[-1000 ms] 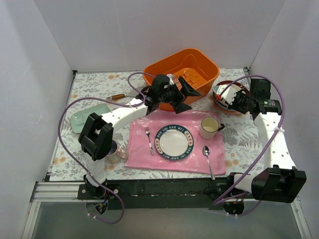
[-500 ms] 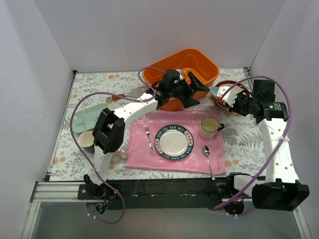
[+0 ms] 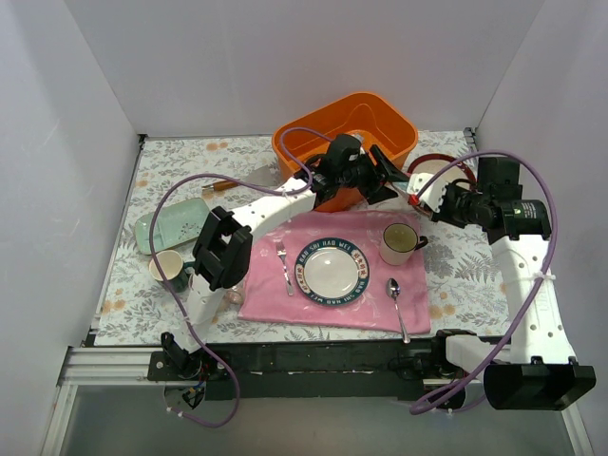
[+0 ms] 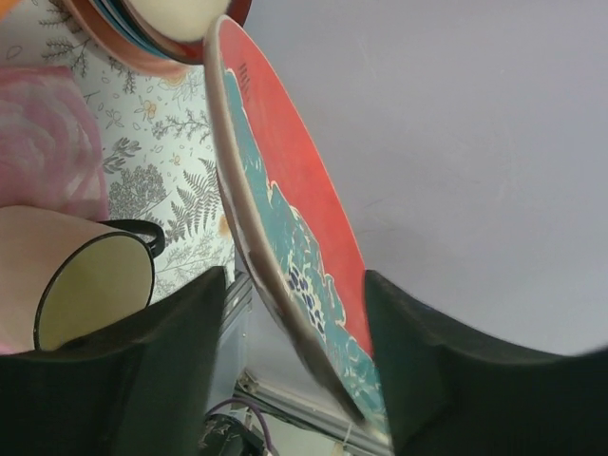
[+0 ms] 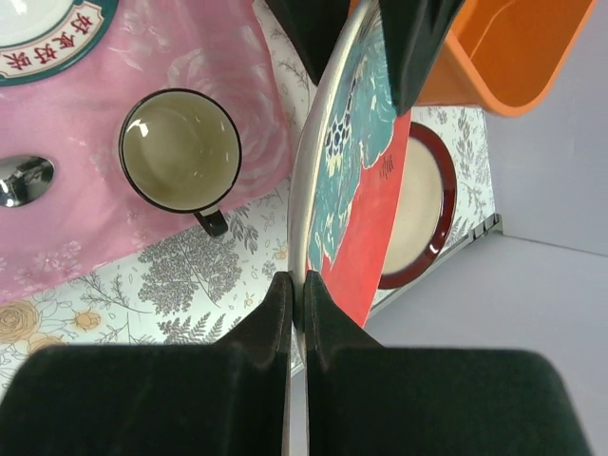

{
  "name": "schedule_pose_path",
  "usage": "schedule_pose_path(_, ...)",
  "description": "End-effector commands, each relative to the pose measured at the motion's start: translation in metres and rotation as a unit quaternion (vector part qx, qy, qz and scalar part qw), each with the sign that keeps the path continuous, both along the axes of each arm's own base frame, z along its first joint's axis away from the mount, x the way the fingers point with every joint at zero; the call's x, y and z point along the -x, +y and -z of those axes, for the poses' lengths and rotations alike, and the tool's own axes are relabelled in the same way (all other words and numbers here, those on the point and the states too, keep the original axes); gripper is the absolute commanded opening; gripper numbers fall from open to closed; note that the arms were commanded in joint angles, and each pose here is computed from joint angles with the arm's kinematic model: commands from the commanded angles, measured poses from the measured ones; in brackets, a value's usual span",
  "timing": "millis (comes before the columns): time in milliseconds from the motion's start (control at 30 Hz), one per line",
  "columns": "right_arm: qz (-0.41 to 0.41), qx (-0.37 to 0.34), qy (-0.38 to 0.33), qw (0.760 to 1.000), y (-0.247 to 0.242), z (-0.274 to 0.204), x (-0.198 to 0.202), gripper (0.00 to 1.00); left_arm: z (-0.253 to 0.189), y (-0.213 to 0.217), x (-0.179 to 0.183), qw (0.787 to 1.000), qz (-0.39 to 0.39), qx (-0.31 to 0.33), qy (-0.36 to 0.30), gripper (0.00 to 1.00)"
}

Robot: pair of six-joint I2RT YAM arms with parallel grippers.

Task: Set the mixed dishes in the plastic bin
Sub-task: Pick up the plate at the center of the board.

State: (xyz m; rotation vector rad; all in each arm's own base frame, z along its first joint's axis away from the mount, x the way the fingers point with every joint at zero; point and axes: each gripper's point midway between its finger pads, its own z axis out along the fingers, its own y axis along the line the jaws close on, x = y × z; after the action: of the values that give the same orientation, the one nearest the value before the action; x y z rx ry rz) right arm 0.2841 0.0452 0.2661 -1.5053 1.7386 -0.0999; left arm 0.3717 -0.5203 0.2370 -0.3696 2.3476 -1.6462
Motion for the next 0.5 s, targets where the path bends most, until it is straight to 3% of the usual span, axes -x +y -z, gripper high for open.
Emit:
schedule_pose_path(0, -0.04, -0.002, -0.15, 0.988, 0.013, -0.079, -0.013, 0.01, -0.043, -0.012, 0.002, 0.975, -0.061, 0.095, 0.19, 0.49)
schedule_pose_path(100, -0.053, -0.001, -0.146, 0.988, 0.017, -0.076, -0.006, 0.01, -0.053, -0.01, 0.004, 0.977, -0.055, 0.102, 0.177, 0.21)
schedule_pose_path(200, -0.064, 0.001, -0.143, 0.988, 0.019, -0.076, 0.001, 0.01, -0.07, -0.008, 0.007, 0.98, -0.046, 0.115, 0.156, 0.01)
schedule_pose_path(467, -0.051, -0.037, -0.154, 0.986, 0.025, -0.098, 0.01, 0.01, -0.12, 0.009, 0.023, 0.987, -0.016, 0.148, 0.066, 0.0)
